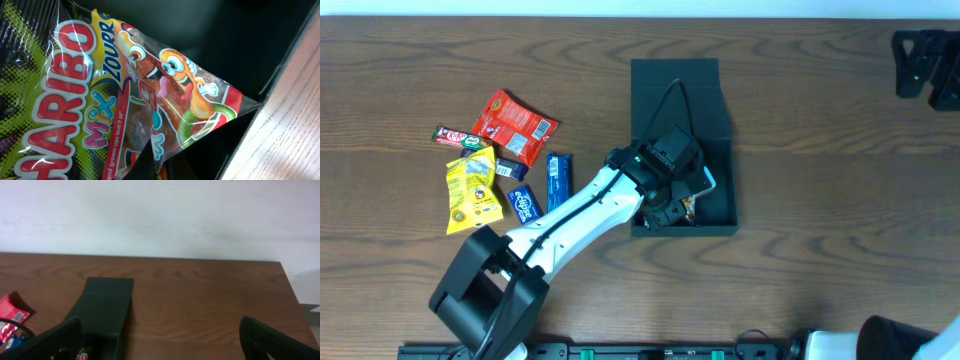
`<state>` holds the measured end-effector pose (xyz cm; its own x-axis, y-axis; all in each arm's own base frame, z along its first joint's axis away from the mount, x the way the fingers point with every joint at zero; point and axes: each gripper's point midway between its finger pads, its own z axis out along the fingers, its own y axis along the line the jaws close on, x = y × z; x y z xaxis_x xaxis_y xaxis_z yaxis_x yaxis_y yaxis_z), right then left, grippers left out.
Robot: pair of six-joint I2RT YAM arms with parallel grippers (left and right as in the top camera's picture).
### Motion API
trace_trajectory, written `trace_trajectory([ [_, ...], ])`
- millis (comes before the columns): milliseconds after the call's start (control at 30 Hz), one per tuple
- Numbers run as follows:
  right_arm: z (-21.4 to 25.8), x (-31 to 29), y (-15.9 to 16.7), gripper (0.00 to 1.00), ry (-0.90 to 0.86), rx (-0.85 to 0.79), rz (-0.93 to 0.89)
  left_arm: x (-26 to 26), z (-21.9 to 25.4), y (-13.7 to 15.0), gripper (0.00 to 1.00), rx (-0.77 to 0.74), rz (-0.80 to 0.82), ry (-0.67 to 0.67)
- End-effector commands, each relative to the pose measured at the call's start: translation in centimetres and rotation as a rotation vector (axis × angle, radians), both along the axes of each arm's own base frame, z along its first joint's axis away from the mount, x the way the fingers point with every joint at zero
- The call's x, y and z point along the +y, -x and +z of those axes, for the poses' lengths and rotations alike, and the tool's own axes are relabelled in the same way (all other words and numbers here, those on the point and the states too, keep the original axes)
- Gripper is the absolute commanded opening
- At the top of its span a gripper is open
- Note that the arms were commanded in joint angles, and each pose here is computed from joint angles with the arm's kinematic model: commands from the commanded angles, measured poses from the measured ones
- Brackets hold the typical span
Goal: Pack container
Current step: 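Carry the Haribo bag into the green box and open the left gripper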
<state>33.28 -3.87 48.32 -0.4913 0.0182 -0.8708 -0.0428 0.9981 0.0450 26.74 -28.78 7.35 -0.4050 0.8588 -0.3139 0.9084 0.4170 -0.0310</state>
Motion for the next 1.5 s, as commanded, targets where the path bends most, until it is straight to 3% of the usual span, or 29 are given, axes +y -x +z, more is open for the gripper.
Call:
trace_trajectory([
  [0, -0.3, -0.2, -0.5, 0.99, -0.002, 0.008, 0.005, 0.1, -0.5, -0.1, 0.06, 0.013, 0.009, -0.005],
  [233, -0.6, -0.3, -0.8, 0.99, -0.005, 0.019, 0.005, 0.6, -0.5, -0.9, 0.06, -0.006, 0.028, -0.015],
  [267, -0.6, -0.3, -0.8, 0.99, -0.005, 0.019, 0.005, 0.7, -0.5, -0.9, 0.11, -0.005, 0.029, -0.016],
  [333, -0.6, -0.3, -0.8, 0.99, -0.005, 0.019, 0.005, 0.9, -0.6, -1.1, 0.46, -0.010, 0.035, -0.026],
  [367, -0.6, -0.3, -0.8, 0.99, -0.005, 0.019, 0.004, 1.0, -0.6, -1.1, 0.95, -0.009, 0.036, -0.027],
  [600, -0.6, -0.3, -0.8, 0.99, -0.004, 0.018, 0.004, 0.7, 0.1, -1.4, 0.96, -0.003, 0.099, -0.006],
  [667, -0.6, -0.3, -0.8, 0.99, -0.004, 0.018, 0.004, 0.6, 0.8, -1.5, 1.00, -0.013, 0.102, 0.006],
  [733, -0.6, -0.3, -0.8, 0.99, -0.004, 0.018, 0.004, 0.5, 1.6, -1.7, 0.82, -0.026, 0.102, 0.019],
  [867, -0.6, -0.3, -0.8, 0.99, -0.004, 0.018, 0.004, 0.3, 3.1, -1.9, 0.33, -0.052, 0.106, 0.046],
  [967, -0.6, -0.3, -0.8, 0.99, -0.004, 0.018, 0.004, -0.1, 3.0, -2.3, 0.08, -0.059, 0.123, 0.062],
  [1233, -0.6, -0.3, -0.8, 0.99, -0.004, 0.018, 0.004, 0.1, 1.2, -2.4, 0.06, -0.004, 0.197, 0.036],
  [1467, -0.6, -0.3, -0.8, 0.99, -0.004, 0.019, 0.004, 5.5, 10.7, -7.5, 0.06, -0.151, 0.610, 0.116],
])
